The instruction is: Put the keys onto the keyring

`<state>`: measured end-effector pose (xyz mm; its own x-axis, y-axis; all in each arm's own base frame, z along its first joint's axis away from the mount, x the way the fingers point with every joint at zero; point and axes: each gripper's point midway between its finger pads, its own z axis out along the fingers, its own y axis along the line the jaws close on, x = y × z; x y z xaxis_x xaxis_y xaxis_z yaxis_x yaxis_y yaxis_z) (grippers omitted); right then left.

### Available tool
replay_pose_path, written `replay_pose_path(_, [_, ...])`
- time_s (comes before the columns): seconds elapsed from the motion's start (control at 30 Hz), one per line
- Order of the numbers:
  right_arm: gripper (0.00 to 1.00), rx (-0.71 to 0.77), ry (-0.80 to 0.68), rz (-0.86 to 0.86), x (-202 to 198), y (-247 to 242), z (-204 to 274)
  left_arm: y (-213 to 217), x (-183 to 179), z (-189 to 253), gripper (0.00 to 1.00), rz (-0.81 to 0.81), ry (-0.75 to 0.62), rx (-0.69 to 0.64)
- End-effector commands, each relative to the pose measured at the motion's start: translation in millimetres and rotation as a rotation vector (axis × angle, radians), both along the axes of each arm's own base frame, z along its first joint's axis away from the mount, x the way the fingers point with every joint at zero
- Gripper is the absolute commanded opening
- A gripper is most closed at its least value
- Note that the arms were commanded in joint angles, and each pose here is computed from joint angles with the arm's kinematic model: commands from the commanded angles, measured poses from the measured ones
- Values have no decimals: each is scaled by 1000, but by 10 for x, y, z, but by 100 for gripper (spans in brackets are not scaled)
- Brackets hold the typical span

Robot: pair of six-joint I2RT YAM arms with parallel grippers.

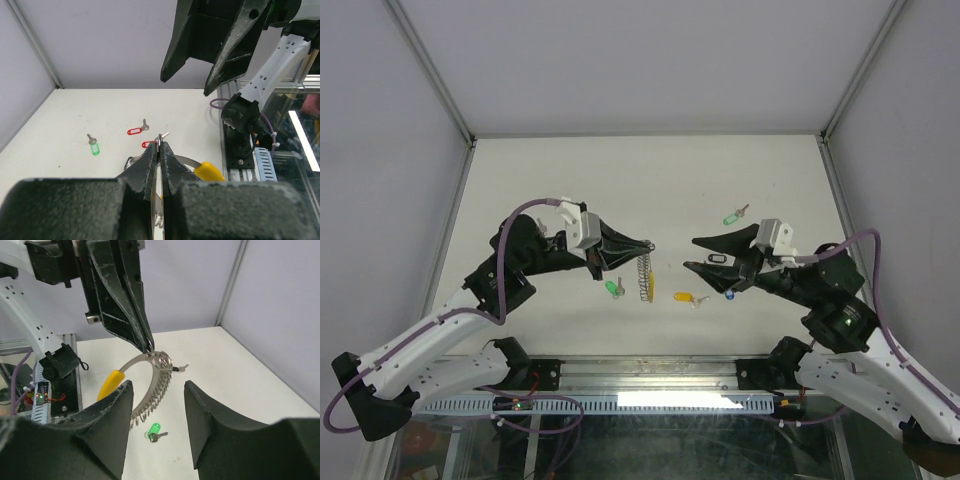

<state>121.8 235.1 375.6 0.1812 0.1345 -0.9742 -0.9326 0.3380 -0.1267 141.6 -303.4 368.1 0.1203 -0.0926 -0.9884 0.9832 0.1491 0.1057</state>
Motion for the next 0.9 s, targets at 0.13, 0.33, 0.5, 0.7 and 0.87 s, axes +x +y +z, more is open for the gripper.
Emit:
replay_pose_path(0.13, [48,31,11,-86,148,-43,-62,70,-32,149,0,11,-183,-44])
replay_pose_path(0.33, [51,-20,-73,-65,127,-23,-216,81,-138,72,0,-50,-376,-29])
replay_pose_path(0.5, [49,-96,-233,1,22,6,-373,115,-258,64,0,-99,-538,-45])
replay_pose_path(0.7, [46,-221,-361,81,-91,8,-644,211,-431,107,0,-129,-705,-105])
replay_pose_path(0.87, [43,-274,-397,90,-82,0,-756,270,-599,32,0,-184,-859,-132])
